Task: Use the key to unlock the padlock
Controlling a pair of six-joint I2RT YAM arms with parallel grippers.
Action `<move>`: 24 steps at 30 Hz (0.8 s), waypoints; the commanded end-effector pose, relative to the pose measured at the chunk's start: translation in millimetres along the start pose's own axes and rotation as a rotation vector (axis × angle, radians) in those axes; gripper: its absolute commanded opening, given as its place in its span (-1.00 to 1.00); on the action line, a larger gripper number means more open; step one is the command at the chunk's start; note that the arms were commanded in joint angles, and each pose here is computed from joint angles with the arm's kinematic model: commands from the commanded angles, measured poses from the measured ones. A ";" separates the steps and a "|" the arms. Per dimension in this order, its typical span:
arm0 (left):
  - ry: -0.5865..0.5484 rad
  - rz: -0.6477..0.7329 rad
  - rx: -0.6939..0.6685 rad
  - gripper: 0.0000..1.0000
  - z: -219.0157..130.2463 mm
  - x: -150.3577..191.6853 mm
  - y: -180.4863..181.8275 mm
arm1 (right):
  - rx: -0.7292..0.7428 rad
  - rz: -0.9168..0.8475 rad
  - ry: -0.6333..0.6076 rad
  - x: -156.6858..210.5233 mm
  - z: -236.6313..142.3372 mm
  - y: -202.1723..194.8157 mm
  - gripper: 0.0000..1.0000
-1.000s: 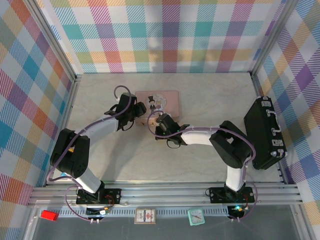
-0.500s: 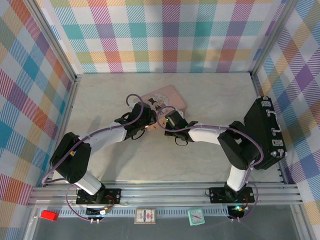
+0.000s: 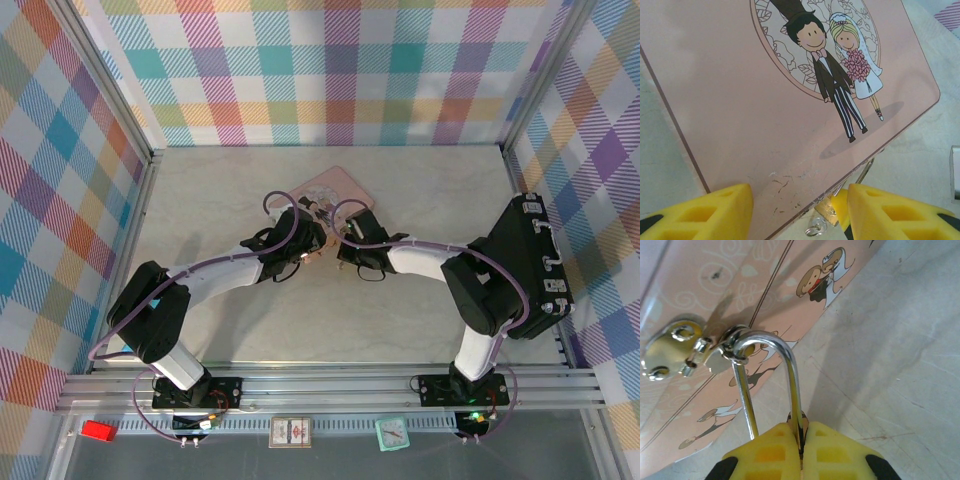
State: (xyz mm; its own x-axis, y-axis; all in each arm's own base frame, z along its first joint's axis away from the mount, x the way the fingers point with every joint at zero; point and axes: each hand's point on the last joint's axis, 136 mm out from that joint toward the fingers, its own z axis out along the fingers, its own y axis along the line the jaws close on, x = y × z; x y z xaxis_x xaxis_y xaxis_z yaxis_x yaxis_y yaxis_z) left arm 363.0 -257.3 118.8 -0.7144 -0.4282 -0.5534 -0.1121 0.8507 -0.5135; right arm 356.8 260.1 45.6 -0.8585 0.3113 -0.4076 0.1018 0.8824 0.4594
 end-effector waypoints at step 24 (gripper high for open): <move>0.170 0.037 -0.189 0.05 16.4 62.3 53.8 | -0.103 0.346 -0.105 -58.5 -9.1 22.8 -1.00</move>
State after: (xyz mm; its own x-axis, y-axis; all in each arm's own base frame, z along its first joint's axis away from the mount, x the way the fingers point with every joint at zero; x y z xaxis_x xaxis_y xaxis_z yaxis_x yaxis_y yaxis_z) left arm 366.7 -263.4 118.3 -0.6984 -0.4445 -0.5609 -0.1109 0.8415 -0.5288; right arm 370.0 264.5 61.0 -0.8224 0.4973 -0.2763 0.2688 0.7677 0.5817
